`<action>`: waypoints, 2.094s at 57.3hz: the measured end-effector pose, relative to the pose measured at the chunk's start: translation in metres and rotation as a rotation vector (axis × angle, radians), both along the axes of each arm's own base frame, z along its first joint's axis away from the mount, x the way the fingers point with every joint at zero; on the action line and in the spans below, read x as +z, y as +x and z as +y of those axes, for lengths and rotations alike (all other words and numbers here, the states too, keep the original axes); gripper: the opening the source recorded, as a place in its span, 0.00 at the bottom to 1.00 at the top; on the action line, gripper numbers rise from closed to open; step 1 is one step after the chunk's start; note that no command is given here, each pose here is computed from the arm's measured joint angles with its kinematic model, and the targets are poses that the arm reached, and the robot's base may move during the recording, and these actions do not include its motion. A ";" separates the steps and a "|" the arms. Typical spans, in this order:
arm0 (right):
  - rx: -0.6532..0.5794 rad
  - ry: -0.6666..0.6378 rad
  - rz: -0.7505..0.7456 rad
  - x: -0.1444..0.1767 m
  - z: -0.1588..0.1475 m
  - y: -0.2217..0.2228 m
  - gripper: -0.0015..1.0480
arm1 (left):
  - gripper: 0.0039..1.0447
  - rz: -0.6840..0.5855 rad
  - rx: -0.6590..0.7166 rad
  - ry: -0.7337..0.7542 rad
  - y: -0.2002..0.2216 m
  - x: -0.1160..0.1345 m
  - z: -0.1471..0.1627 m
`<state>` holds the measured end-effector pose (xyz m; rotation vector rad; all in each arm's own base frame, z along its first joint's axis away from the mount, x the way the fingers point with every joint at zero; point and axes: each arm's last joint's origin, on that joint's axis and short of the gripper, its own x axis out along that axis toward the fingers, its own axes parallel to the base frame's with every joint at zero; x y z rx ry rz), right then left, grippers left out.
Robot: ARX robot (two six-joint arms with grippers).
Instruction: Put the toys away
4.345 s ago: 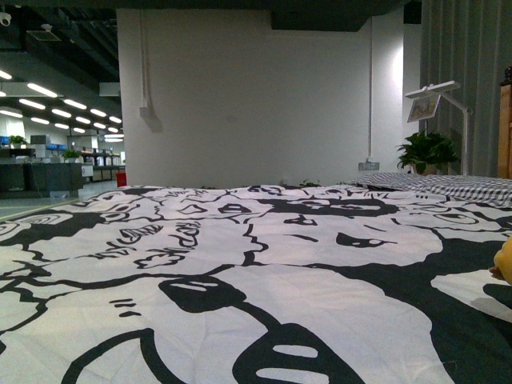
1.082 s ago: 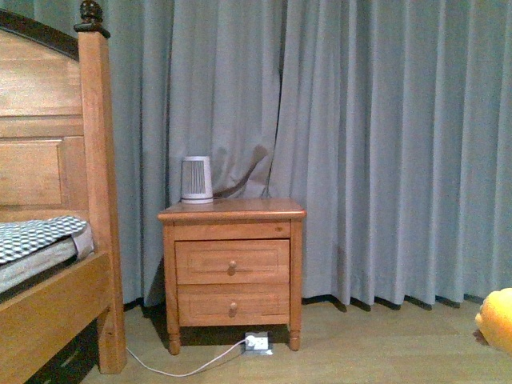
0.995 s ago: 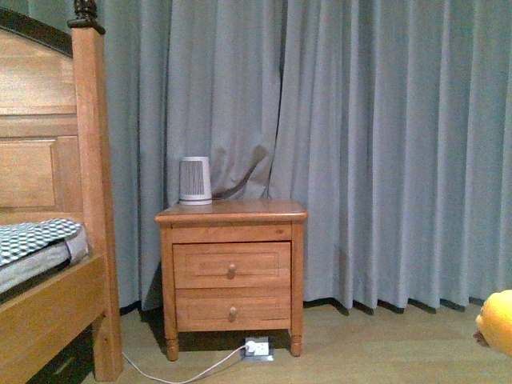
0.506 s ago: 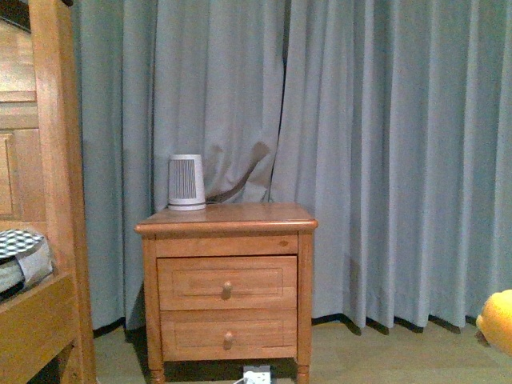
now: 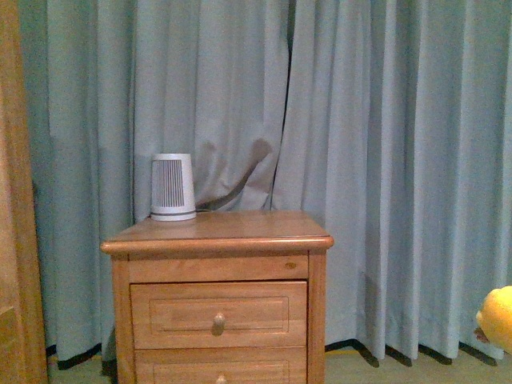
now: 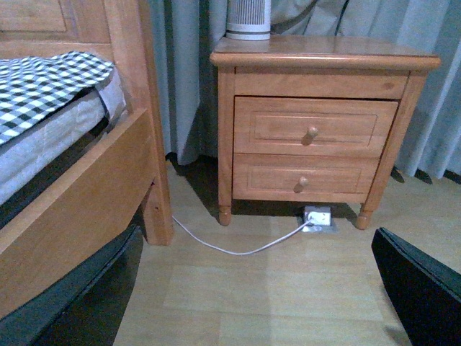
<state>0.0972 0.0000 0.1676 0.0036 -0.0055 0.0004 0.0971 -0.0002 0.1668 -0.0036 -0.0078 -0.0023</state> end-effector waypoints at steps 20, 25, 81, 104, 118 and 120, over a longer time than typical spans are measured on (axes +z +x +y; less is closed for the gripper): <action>0.008 0.000 0.001 0.000 0.000 0.000 0.07 | 0.94 0.000 0.005 0.000 0.000 0.000 0.000; 0.015 0.000 0.001 0.000 0.001 0.000 0.07 | 0.94 0.000 0.008 0.000 0.000 0.000 0.000; 0.001 0.000 0.001 0.000 0.000 0.000 0.07 | 0.94 0.001 0.000 0.000 0.000 0.000 0.000; -0.010 0.000 0.000 0.000 0.000 0.000 0.07 | 0.94 0.002 -0.005 0.000 0.000 0.000 0.000; 0.005 0.000 0.000 0.000 0.000 0.000 0.07 | 0.94 0.001 -0.001 0.000 0.000 0.000 0.000; 0.004 0.000 0.000 0.000 0.000 0.000 0.07 | 0.94 0.001 -0.001 0.000 0.000 0.000 0.000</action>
